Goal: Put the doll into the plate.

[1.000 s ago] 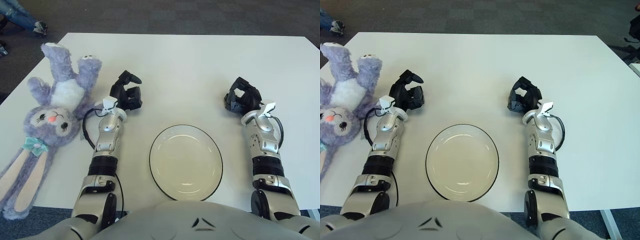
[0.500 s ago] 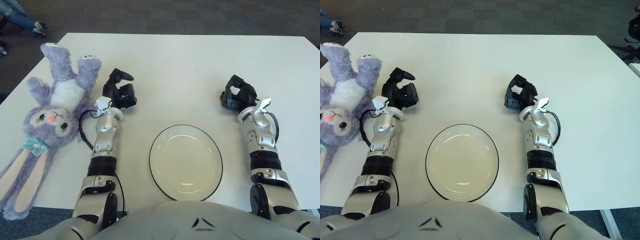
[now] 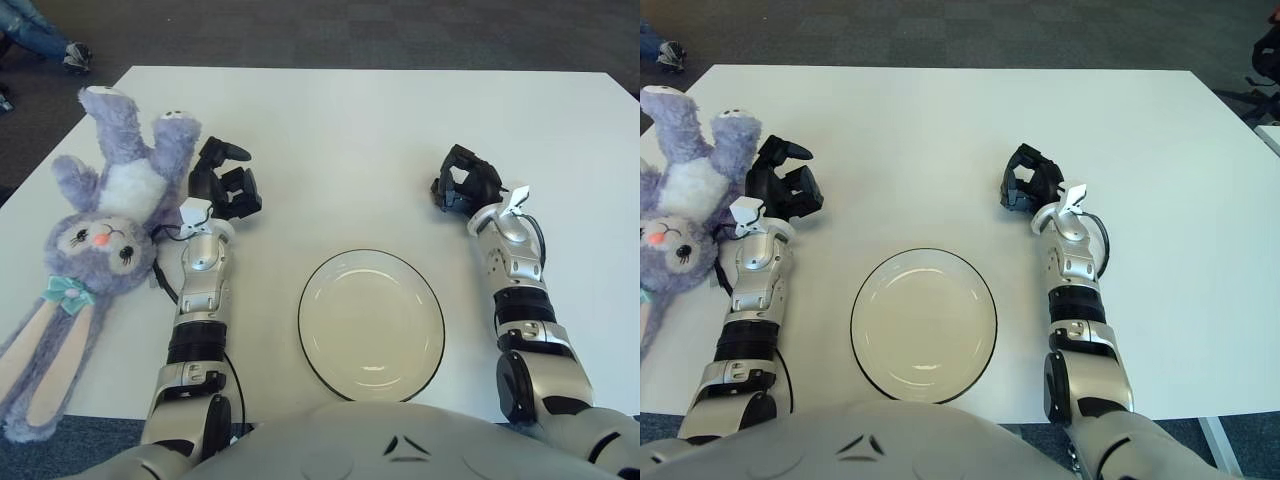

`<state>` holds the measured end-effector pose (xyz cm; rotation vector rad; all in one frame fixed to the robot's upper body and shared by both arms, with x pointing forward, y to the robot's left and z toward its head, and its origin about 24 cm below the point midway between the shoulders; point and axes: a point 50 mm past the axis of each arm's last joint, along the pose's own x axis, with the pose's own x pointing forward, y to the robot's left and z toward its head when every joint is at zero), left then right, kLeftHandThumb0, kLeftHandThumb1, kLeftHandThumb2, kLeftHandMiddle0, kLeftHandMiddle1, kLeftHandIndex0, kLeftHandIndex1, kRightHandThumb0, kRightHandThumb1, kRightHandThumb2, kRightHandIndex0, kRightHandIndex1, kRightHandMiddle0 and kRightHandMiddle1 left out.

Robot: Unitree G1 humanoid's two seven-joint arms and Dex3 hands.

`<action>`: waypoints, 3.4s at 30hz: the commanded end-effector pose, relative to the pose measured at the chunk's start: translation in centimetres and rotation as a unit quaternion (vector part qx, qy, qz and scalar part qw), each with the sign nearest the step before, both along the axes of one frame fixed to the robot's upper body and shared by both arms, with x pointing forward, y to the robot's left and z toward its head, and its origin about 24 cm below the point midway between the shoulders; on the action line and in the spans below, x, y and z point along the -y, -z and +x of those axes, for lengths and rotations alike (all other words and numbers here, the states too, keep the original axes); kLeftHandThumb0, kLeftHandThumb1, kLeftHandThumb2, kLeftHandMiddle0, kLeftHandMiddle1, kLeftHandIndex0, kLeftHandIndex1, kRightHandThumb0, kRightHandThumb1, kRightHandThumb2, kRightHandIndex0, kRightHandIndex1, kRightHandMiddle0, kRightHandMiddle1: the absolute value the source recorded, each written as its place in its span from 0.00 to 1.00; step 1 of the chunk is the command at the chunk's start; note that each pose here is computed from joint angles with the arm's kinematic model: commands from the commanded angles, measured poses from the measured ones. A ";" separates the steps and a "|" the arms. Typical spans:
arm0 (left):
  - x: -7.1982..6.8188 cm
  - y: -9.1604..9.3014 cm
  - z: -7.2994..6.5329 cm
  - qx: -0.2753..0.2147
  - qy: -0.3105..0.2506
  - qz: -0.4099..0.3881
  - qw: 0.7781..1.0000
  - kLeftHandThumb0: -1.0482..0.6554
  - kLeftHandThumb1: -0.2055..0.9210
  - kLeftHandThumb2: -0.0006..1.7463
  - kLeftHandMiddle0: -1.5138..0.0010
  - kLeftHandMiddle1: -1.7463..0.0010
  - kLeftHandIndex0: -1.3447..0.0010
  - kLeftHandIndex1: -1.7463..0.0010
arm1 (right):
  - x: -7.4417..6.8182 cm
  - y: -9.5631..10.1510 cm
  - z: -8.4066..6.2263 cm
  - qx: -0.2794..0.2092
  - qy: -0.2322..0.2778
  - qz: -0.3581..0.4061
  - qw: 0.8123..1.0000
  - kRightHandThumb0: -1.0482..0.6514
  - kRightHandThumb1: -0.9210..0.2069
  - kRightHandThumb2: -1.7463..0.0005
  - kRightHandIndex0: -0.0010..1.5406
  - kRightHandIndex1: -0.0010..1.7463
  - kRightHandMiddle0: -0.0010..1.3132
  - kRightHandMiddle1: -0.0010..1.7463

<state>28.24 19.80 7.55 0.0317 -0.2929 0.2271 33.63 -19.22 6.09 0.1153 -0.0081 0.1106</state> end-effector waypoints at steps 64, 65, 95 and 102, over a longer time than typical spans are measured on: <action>-3.2 -7.3 -8.4 0.028 -0.282 0.491 0.823 0.15 0.98 0.30 1.00 0.01 1.00 0.15 | -2.6 -3.8 5.3 0.015 -0.063 -0.030 0.997 0.33 0.56 0.22 0.87 1.00 0.49 1.00; -3.1 -7.3 -8.5 0.031 -0.280 0.488 0.826 0.16 0.98 0.30 1.00 0.01 1.00 0.15 | -2.6 -3.8 5.3 0.014 -0.065 -0.030 0.997 0.33 0.56 0.22 0.87 1.00 0.49 1.00; -2.6 -9.0 -12.7 -0.131 -0.324 0.577 0.739 0.09 1.00 0.22 1.00 0.51 1.00 0.45 | -4.3 -3.9 5.8 0.003 -0.093 -0.020 0.996 0.32 0.58 0.21 0.87 1.00 0.50 1.00; -3.1 -8.8 -12.4 -0.213 -0.336 0.583 0.708 0.08 0.98 0.18 1.00 0.62 1.00 0.54 | -4.5 -3.8 5.9 0.000 -0.098 -0.018 0.995 0.32 0.58 0.21 0.87 1.00 0.50 1.00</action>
